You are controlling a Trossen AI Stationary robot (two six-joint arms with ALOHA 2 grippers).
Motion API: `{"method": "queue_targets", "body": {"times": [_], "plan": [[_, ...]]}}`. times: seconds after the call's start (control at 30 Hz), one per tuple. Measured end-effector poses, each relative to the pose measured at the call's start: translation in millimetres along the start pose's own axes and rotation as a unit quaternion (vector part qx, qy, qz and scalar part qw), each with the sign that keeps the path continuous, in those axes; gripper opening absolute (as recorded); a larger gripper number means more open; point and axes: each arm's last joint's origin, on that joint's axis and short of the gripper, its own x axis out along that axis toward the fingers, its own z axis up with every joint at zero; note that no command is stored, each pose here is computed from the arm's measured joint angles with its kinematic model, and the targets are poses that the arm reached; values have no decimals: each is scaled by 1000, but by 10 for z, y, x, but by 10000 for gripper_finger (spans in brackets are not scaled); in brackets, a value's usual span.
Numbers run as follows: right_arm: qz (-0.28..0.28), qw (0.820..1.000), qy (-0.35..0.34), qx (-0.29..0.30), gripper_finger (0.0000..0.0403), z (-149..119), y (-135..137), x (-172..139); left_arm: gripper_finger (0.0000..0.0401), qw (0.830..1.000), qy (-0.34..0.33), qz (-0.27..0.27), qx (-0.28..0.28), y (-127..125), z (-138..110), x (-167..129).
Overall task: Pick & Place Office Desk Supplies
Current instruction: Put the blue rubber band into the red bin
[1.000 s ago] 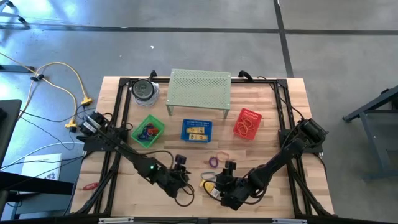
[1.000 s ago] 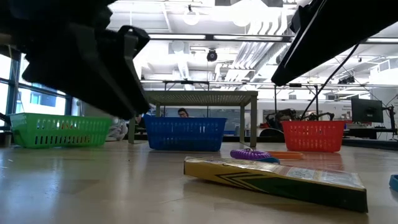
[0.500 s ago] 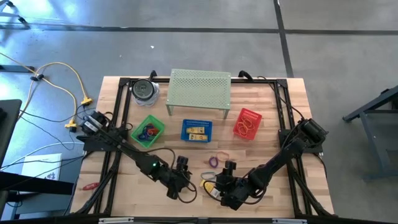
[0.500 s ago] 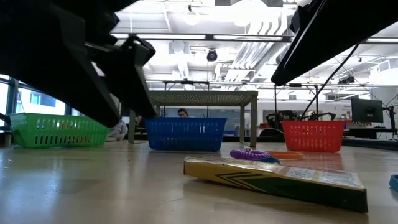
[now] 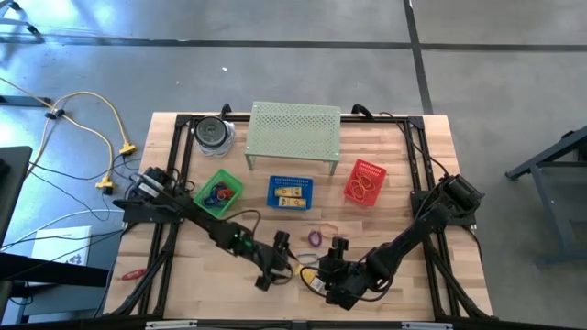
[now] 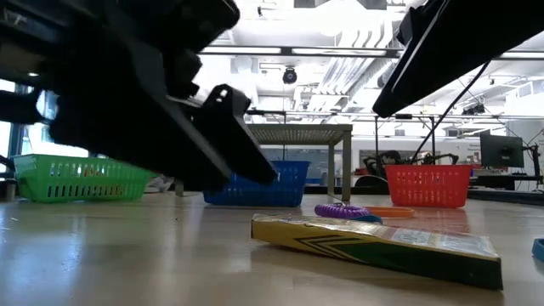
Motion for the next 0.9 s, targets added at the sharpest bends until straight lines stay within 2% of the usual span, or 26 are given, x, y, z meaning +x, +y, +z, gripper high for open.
{"method": "queue_targets", "body": {"times": [0.13,0.27,0.43,0.77,0.9], "plan": [[-1,1000,0,-1,215,0,-1,0,285,998,-65,-10,-16,1,-111,-13],[-1,1000,-1,-3,215,1,-1,1,285,993,-113,-25,3,8,-181,-31],[-2,1000,-3,-1,215,12,-8,7,285,995,-92,-33,2,57,-298,16],[-3,1000,-2,-3,215,10,-13,7,285,993,-78,-49,-68,91,-412,100],[-3,1000,-2,-2,215,10,-13,7,285,997,-71,-10,-18,106,-469,138]]}}
